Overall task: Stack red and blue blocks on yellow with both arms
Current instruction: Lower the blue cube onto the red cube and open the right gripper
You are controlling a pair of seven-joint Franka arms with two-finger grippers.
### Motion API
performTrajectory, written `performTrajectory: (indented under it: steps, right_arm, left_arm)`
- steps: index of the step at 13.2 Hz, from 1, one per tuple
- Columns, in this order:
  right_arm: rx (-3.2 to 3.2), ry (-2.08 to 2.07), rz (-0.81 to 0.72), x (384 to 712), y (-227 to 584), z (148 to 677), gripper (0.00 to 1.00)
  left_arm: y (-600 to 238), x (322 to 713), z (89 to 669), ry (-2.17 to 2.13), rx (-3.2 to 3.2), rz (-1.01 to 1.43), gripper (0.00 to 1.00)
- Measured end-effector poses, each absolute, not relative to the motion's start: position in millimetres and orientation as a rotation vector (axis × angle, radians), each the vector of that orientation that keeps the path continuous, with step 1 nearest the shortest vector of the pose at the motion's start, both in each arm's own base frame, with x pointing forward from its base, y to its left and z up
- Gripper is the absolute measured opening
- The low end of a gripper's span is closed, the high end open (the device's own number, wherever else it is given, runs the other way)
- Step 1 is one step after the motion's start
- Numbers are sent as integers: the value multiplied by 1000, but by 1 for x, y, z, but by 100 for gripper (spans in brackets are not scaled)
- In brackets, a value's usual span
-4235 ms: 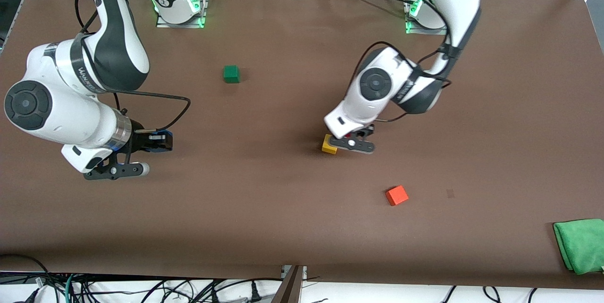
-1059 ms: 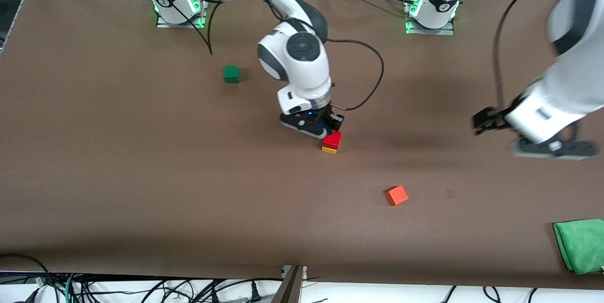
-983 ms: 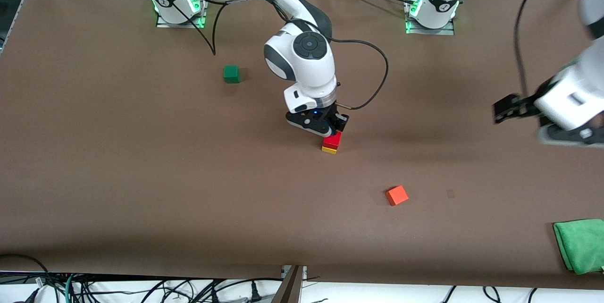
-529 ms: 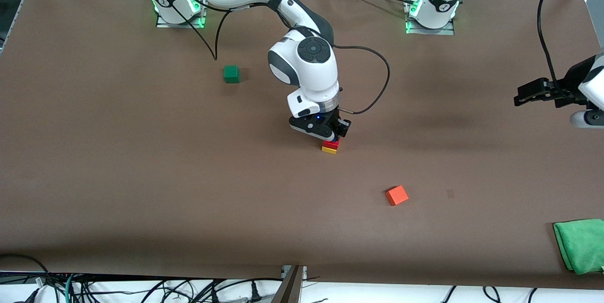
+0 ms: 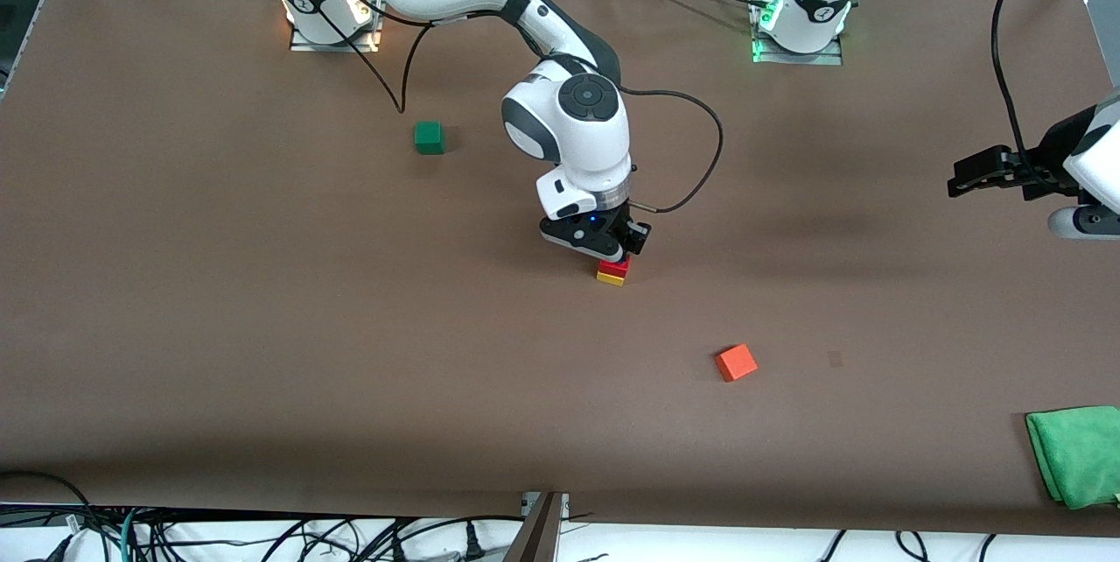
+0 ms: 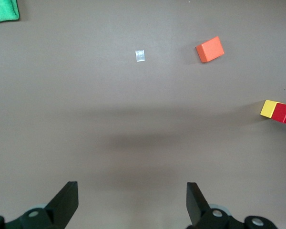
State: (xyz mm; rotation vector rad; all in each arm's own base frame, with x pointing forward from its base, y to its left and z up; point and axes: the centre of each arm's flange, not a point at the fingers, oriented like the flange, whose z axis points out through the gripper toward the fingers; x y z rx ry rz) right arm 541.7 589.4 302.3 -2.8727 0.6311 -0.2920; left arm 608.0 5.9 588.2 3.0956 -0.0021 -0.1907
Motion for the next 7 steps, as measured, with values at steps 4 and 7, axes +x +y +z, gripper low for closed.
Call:
performTrajectory:
  steps: [4, 7]
  right_arm:
    - [-2869, 638, -306, 546, 587, 307, 100]
    - [-2903, 679, -302, 556, 574, 320, 100]
  left_arm:
    - [6, 608, 588, -2, 3096, -191, 100]
    - [5, 608, 588, -5, 3095, -191, 100]
